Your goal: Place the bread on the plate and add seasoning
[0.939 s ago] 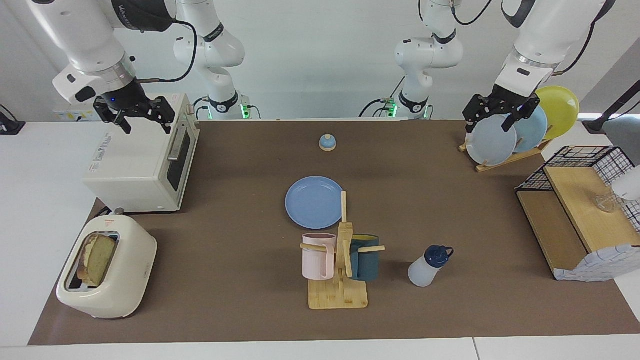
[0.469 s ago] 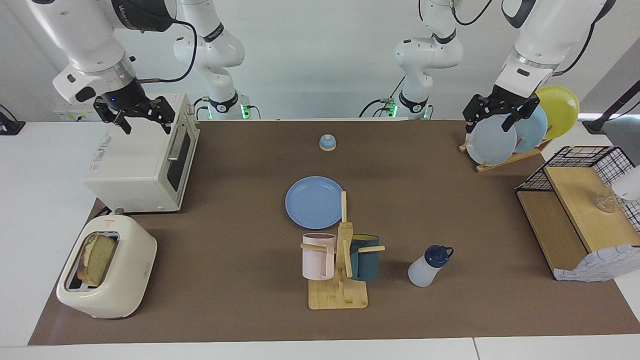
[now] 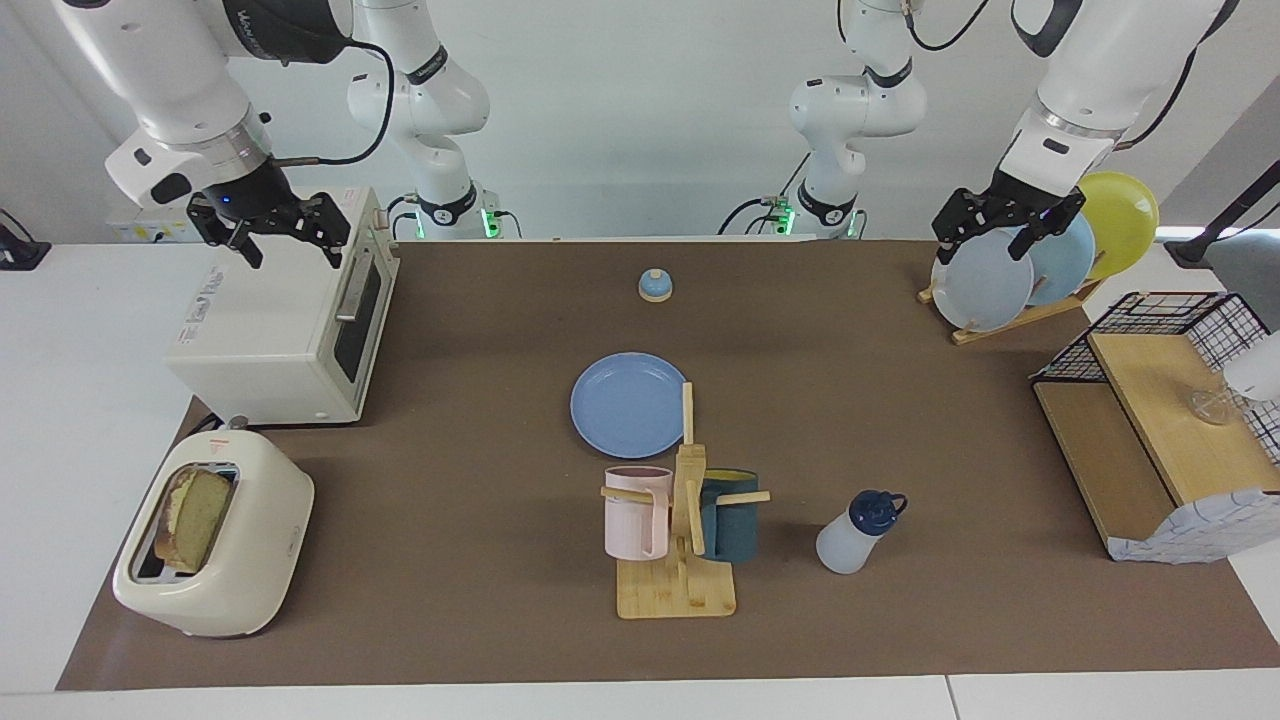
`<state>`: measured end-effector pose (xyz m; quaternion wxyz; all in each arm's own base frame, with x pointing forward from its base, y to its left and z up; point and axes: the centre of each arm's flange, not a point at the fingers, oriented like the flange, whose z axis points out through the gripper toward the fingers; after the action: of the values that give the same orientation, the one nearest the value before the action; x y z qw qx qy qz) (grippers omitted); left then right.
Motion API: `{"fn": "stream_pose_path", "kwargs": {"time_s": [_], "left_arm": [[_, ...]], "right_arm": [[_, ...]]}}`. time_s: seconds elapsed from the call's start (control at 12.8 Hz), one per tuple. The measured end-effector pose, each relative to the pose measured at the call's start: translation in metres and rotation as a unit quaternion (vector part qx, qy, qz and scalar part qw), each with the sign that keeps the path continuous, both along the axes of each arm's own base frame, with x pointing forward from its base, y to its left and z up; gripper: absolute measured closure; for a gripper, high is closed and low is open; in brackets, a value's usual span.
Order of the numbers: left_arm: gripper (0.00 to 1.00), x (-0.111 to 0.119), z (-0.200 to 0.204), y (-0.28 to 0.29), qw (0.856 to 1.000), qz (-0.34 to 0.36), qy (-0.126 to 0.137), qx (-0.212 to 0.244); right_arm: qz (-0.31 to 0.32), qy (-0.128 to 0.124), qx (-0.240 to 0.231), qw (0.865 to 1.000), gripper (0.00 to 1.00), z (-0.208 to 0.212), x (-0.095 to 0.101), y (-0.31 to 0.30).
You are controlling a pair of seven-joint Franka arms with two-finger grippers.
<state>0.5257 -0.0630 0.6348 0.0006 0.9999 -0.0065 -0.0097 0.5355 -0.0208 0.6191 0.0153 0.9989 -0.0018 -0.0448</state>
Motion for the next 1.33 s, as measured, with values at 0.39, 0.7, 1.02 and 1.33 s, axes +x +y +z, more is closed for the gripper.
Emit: {"fn": "stream_pose_path", "kwargs": {"time_s": [0.39,0.7,1.02,1.33], "left_arm": [[0.00,0.008,-0.022,-0.004,0.998,-0.037,-0.058,-0.005],[0.00,-0.021,-0.077,-0.002,0.992,-0.042,-0.121,-0.007],[0.00,-0.041,-0.130,-0.010,0.983,-0.055,-0.176,-0.008],[0.00,-0.056,-0.199,-0.041,0.961,-0.092,-0.258,-0.020]], "right_arm": [[0.005,-0.010,0.000,1.000,0.00,0.001,0.002,-0.005],[0.015,-0.129,-0.006,0.991,0.09,-0.009,0.039,-0.011],[0.011,-0.165,-0.008,0.986,0.08,-0.074,0.096,-0.024],[0.024,-0.186,-0.018,0.982,0.08,-0.106,0.131,-0.082]]}}
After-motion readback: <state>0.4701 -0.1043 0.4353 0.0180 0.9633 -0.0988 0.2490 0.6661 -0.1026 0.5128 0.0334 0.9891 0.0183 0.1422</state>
